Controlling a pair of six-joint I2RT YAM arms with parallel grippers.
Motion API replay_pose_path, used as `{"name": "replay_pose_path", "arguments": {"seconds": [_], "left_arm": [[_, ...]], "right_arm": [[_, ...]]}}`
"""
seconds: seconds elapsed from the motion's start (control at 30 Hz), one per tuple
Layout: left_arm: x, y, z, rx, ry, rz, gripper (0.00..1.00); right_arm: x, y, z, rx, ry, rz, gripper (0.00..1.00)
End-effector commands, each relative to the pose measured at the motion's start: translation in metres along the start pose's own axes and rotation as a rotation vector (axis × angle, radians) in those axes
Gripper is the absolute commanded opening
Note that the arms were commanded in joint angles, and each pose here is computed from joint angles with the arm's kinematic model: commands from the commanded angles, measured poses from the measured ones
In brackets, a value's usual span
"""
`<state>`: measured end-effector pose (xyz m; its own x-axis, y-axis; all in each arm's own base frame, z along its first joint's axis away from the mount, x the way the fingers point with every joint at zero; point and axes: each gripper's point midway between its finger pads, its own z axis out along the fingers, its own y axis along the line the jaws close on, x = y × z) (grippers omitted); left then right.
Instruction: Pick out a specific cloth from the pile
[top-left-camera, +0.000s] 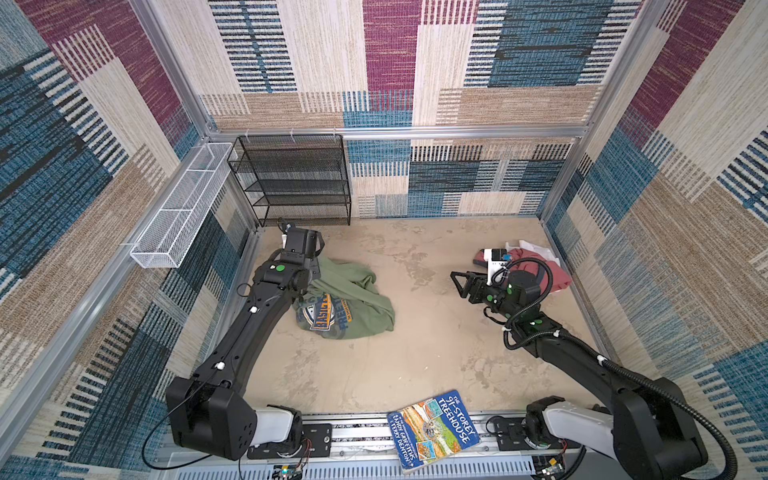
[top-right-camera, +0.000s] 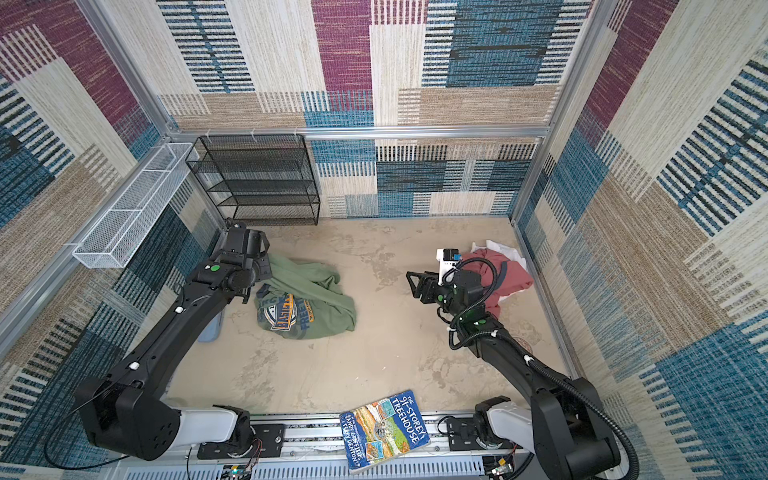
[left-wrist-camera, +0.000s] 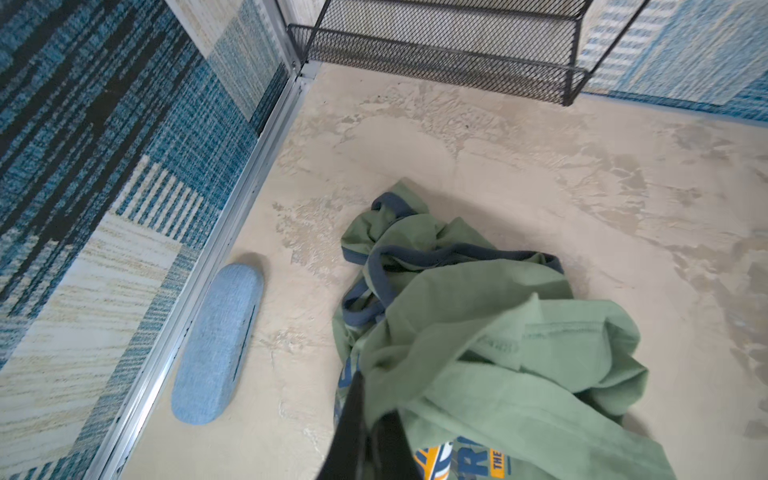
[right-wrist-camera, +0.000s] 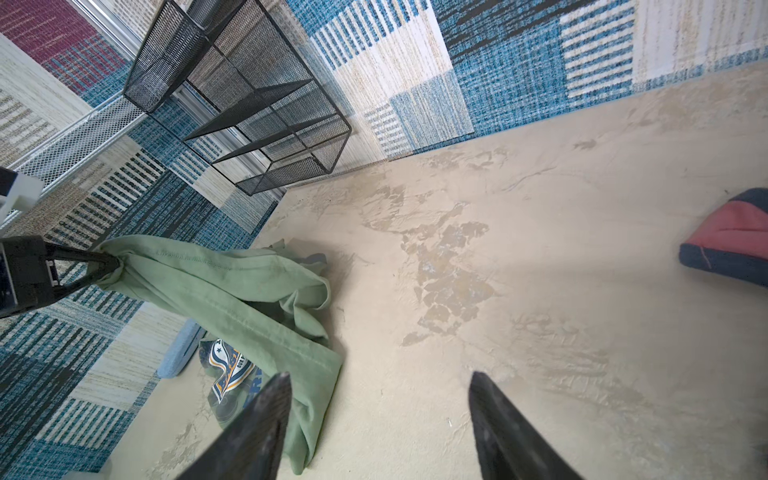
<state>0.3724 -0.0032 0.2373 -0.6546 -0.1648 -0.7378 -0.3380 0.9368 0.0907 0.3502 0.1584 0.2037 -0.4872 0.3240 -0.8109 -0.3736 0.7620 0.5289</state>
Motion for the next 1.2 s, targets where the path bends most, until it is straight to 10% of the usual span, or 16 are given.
{"name": "replay_pose_path", "arguments": {"seconds": [0.0,1.03,1.17], "left_arm": [[0.004,0.007,0.009,-0.02,0.015,-0.028,0.0],[0.066,0.027,0.084,-0.069,0.199,-0.117,0.0],[0.067,0.028,0.084,-0.056,0.206,-0.137,0.3]], "right_arm": [[-0.007,0.008,0.001,-0.034,-0.017,-0.007,0.7],[0.027,0.064,0.031,-0.185,0.118,-0.122,0.69],[0.031,0.066,0.035,-0.187,0.13,-0.122,0.69]]}}
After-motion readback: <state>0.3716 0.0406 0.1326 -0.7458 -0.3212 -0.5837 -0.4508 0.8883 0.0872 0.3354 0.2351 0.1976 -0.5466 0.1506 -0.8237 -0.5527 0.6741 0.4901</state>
